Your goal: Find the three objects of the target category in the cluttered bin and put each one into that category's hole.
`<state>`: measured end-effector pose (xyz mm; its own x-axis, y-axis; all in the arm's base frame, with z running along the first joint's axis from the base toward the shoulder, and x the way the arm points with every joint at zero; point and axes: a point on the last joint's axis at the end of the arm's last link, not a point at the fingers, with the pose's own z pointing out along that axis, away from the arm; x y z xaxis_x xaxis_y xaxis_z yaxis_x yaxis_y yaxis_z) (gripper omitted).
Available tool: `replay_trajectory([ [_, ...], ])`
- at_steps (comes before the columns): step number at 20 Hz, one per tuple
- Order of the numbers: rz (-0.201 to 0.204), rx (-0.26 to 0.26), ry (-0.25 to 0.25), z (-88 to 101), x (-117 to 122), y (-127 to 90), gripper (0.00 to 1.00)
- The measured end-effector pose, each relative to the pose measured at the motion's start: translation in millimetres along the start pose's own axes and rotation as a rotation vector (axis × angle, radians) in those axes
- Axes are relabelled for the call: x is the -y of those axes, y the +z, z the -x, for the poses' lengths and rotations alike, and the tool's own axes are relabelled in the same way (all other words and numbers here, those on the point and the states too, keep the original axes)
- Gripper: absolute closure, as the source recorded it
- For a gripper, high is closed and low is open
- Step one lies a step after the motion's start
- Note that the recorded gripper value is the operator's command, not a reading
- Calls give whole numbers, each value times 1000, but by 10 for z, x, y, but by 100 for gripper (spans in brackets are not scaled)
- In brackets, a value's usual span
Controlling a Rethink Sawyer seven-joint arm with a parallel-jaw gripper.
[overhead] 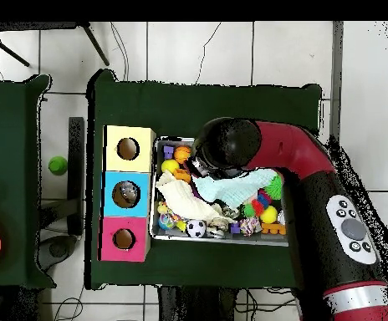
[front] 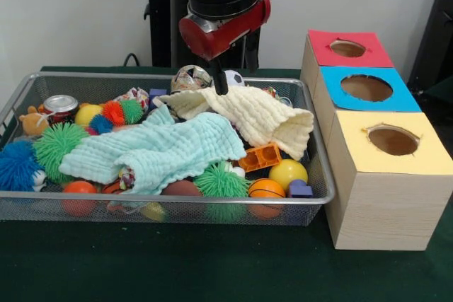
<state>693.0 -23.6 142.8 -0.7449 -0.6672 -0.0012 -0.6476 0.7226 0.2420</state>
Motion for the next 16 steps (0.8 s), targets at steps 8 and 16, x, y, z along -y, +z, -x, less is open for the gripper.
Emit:
replay_trajectory([
  [8, 45, -102, -55, 130, -145, 198, 0],
  [16, 57, -141, -100, 270, -253, 535, 0],
])
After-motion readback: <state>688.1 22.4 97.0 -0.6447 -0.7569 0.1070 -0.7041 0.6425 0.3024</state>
